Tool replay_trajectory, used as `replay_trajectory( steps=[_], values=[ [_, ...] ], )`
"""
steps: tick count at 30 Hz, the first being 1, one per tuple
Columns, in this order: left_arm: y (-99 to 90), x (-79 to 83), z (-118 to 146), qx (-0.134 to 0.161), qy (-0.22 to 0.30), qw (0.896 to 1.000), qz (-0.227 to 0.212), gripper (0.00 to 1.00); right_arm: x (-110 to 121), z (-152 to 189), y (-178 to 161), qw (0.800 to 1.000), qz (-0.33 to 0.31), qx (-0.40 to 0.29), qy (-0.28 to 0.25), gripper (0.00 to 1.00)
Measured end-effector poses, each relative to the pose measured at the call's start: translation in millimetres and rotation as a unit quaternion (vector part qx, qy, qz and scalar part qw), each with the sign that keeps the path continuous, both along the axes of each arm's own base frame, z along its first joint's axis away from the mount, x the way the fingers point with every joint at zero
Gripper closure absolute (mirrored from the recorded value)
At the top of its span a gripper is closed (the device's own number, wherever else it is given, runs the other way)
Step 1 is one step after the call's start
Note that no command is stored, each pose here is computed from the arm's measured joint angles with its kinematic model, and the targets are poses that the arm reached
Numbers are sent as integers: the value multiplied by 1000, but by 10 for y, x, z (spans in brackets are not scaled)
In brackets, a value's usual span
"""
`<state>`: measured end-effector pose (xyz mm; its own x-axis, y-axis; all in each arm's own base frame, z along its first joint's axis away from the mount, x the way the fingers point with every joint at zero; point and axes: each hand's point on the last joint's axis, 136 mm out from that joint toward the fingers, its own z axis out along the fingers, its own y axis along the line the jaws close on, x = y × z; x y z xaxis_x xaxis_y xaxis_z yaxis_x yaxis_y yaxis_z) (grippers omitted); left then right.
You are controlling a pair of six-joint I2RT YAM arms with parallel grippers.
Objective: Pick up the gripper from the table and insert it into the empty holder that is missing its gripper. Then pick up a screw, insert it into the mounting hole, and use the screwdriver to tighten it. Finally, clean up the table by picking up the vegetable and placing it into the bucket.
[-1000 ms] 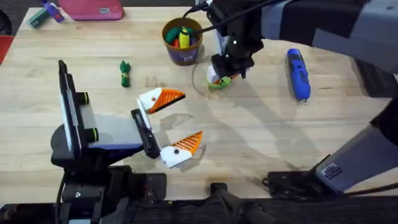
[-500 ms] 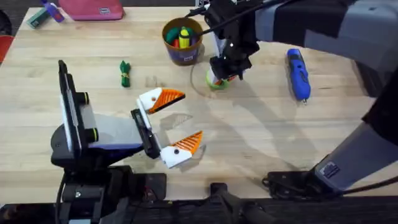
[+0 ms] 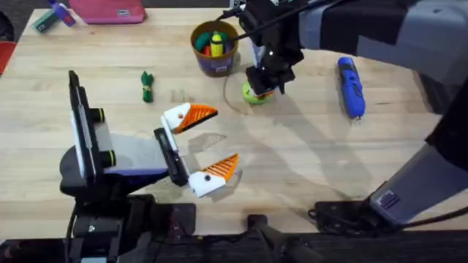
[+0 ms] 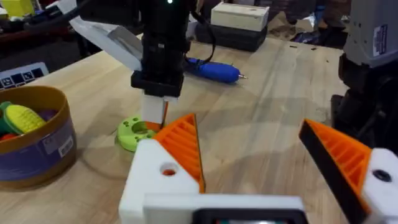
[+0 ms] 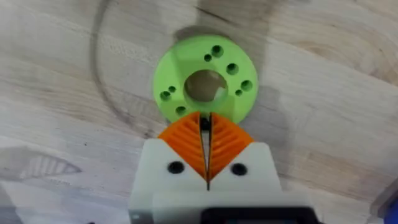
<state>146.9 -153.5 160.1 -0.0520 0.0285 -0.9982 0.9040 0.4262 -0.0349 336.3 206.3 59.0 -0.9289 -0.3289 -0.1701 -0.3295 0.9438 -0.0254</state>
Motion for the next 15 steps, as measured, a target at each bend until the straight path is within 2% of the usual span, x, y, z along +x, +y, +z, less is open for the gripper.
replay_trajectory(
  steps=[4, 7, 15],
  values=[
    [0, 0, 0, 0, 0, 1000, 0, 14, -29, 100, -12, 1000, 1, -6, 10, 995],
    [0, 0, 0, 0, 0, 1000, 0, 14, -30, 322, -13, 1000, 1, -10, 16, 995],
    [0, -1, 0, 0, 0, 1000, 0, 15, 18, 1286, 72, 999, 28, 3, -14, 996]
  ],
)
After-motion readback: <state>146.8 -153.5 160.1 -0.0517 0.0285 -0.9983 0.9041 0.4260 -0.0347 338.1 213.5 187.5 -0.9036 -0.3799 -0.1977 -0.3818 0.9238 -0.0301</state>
